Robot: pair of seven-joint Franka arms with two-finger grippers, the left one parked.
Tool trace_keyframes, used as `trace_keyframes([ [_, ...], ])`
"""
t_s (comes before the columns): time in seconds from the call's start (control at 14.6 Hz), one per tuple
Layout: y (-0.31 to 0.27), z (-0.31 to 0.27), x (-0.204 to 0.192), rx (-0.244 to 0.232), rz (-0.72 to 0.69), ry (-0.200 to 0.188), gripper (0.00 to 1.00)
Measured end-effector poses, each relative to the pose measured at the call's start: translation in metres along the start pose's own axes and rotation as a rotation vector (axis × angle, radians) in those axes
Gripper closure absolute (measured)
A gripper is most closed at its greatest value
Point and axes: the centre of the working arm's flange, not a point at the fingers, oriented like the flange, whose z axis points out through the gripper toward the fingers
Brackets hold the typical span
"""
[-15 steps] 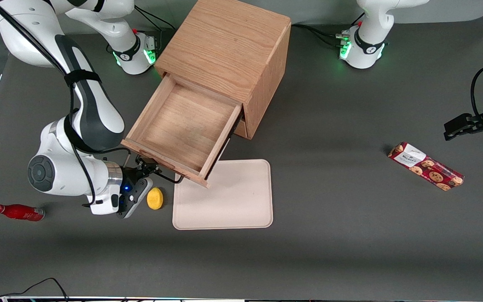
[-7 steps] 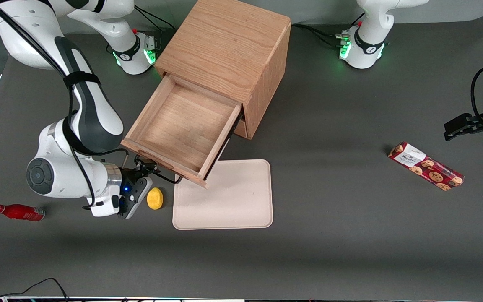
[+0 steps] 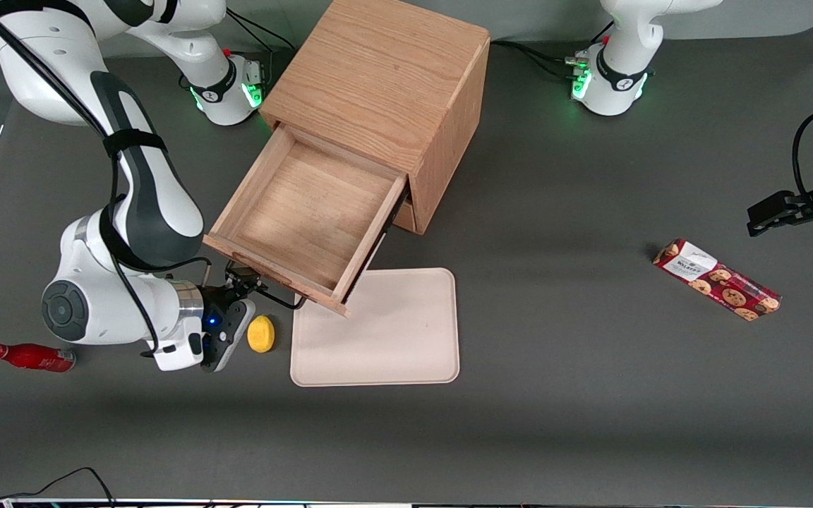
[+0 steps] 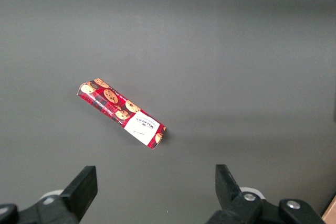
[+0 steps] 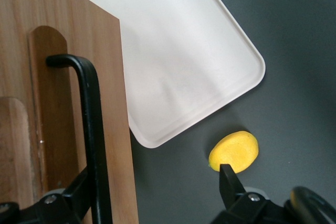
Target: Open upper drawer
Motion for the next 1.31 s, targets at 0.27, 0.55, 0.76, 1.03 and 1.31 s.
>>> trace_keyframes([
  [0.27,0.006,0.0,-0.004,0.002,-0.028,-0.006,0.0],
  [0.55,0.011,-0.001,-0.009,0.002,-0.037,-0.014,0.0],
  [0.76,0.005,-0.005,-0.007,0.018,-0.036,-0.027,0.0],
  [1.03,0.002,-0.02,-0.011,0.014,-0.027,-0.035,0.0],
  [1.31,0.018,-0.044,-0.025,-0.033,0.005,-0.022,0.0],
])
